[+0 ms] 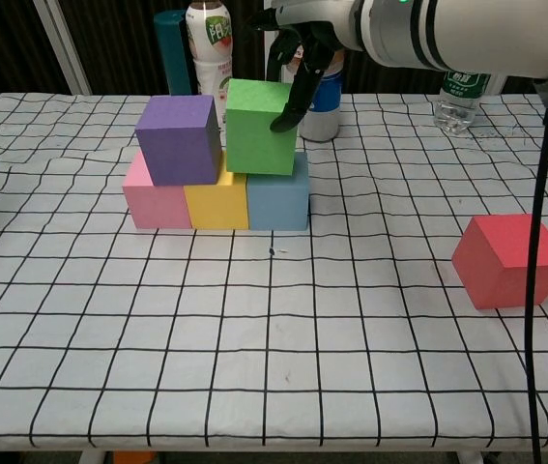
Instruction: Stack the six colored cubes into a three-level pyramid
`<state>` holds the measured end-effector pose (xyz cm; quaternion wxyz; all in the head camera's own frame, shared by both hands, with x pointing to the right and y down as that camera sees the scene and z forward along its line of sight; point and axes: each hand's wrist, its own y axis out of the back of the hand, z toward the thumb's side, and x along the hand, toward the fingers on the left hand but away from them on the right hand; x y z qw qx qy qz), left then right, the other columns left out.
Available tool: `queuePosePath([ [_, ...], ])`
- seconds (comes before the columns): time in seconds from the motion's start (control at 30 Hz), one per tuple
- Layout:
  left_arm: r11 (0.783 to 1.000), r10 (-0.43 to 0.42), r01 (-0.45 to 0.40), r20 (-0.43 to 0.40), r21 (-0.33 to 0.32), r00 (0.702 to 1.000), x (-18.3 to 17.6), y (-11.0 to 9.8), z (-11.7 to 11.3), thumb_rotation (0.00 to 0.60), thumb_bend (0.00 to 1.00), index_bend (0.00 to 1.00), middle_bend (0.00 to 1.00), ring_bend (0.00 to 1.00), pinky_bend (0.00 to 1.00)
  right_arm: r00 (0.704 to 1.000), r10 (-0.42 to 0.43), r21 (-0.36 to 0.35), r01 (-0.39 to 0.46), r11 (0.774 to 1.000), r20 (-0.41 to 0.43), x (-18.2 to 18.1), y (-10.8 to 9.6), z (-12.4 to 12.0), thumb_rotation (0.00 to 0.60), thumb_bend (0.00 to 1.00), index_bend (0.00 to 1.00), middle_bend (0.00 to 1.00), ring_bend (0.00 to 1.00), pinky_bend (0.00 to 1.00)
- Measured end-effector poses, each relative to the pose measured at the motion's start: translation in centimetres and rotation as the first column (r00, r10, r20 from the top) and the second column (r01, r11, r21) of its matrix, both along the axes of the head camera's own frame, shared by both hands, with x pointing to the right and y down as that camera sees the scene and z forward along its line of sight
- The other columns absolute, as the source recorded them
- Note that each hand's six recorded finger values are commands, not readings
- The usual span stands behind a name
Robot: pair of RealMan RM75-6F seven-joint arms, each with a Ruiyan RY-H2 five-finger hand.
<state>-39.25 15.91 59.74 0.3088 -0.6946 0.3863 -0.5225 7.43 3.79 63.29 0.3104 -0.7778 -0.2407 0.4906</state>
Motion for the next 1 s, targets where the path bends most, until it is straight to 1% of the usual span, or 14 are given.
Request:
queuePosePath([
  [0.2, 1.000, -0.004, 0.004, -0.009, 0.001, 1.000, -0.4, 0.1, 0.0, 0.600, 0.06, 0.19, 0.17, 0.10, 0.07, 1.000, -0.001, 0.008, 0.001, 1.000, -0.028, -0.5, -0.1, 0.6, 0.600, 0.20, 0.00, 0.45, 0.13, 0.15],
  [0.37, 1.000, -0.005, 0.005, -0.014, -0.001, 1.000, -0.5, 0.3, 0.0, 0.600, 0.06, 0.19, 0.17, 0.10, 0.07, 0.999, -0.008, 0.009, 0.009, 1.000, -0.034, -1.0, 0.0, 0.7, 0.600, 0.20, 0.00, 0.45, 0.13, 0.15],
  [0.6, 1.000, -0.004, 0.004, -0.021, -0.002, 1.000, -0.5, 0.4, 0.0, 0.600, 0.06, 0.19, 0.17, 0.10, 0.07, 0.998, -0.008, 0.013, 0.009, 1.000, -0.066, -1.1, 0.2, 0.9, 0.600, 0.20, 0.00, 0.43, 0.12, 0.15],
  [0.7, 1.000, -0.006, 0.006, -0.023, 0.001, 1.000, -0.6, 0.4, 0.0, 0.600, 0.06, 0.19, 0.17, 0.10, 0.07, 0.997, -0.007, 0.005, 0.007, 1.000, -0.076, -1.1, 0.3, 1.1, 0.600, 0.19, 0.00, 0.40, 0.11, 0.15],
  [0.93, 1.000, -0.015, 0.015, -0.028, 0.006, 0.999, -0.8, 0.4, 0.0, 0.600, 0.06, 0.19, 0.17, 0.10, 0.07, 0.998, -0.010, -0.023, 0.009, 1.000, -0.067, -1.2, 0.6, 1.2, 0.600, 0.17, 0.00, 0.26, 0.06, 0.13],
  [1.0, 1.000, -0.018, 0.019, -0.029, 0.007, 0.999, -0.9, 0.4, 0.0, 0.600, 0.06, 0.19, 0.17, 0.10, 0.07, 0.998, -0.011, -0.026, 0.009, 1.000, -0.063, -1.1, 0.6, 1.0, 0.600, 0.16, 0.00, 0.25, 0.06, 0.13],
])
